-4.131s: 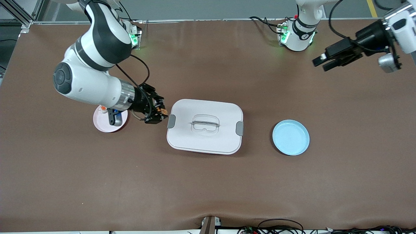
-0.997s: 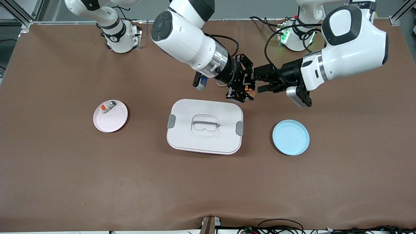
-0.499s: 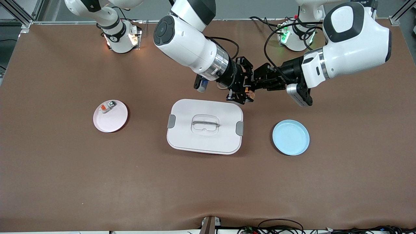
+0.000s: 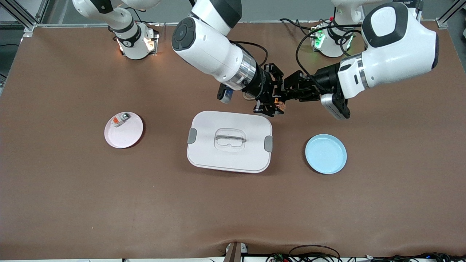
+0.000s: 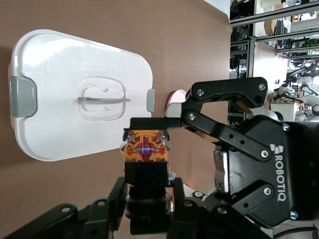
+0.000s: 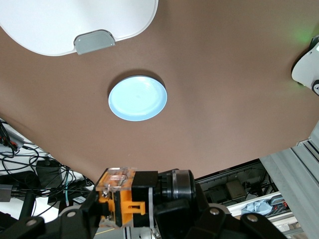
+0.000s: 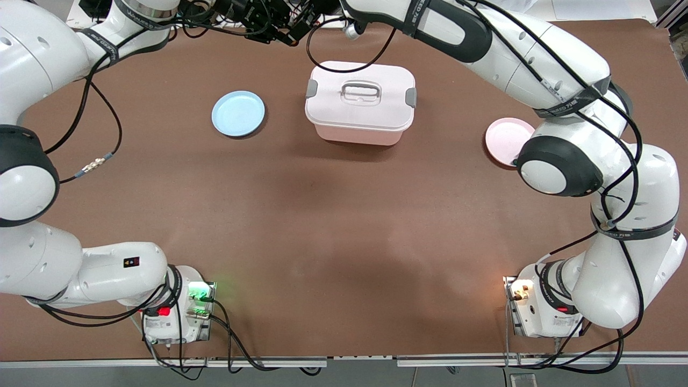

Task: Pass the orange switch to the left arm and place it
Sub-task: 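Open the right gripper and pull the left gripper back with the switch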

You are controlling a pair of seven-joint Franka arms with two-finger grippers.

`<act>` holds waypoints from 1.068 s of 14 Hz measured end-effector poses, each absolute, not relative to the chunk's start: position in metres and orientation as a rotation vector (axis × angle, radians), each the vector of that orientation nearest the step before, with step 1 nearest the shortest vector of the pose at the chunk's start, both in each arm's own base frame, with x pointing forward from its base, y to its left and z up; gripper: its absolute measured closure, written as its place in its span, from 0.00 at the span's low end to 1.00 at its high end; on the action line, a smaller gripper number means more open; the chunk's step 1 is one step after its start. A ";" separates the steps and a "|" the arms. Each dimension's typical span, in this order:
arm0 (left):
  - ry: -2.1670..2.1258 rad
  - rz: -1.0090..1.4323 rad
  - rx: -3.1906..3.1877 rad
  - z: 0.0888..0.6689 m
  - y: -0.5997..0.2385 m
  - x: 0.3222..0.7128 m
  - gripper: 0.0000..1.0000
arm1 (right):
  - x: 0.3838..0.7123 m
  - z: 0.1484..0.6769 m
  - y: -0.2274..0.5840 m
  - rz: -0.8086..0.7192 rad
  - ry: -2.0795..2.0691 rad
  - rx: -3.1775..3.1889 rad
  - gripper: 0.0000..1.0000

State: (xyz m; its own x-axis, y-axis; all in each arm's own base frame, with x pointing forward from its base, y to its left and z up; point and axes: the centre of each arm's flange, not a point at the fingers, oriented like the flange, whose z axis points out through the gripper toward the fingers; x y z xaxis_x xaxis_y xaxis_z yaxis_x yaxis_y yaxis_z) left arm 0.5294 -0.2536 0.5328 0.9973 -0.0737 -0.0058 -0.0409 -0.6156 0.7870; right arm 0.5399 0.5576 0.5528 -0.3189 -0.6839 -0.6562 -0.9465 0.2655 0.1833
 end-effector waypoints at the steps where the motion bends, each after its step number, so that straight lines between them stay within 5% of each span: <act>1: -0.074 -0.051 2.241 0.531 -0.252 0.530 0.59 | 0.541 0.555 0.557 0.778 2.088 -1.467 0.17; 3: -0.063 -0.061 2.247 0.526 -0.250 0.531 0.59 | 0.542 0.563 0.555 0.774 2.077 -1.456 0.01; 15: 0.228 -0.153 2.585 0.515 -0.232 0.529 0.59 | 0.570 0.539 0.499 0.741 2.068 -1.792 0.00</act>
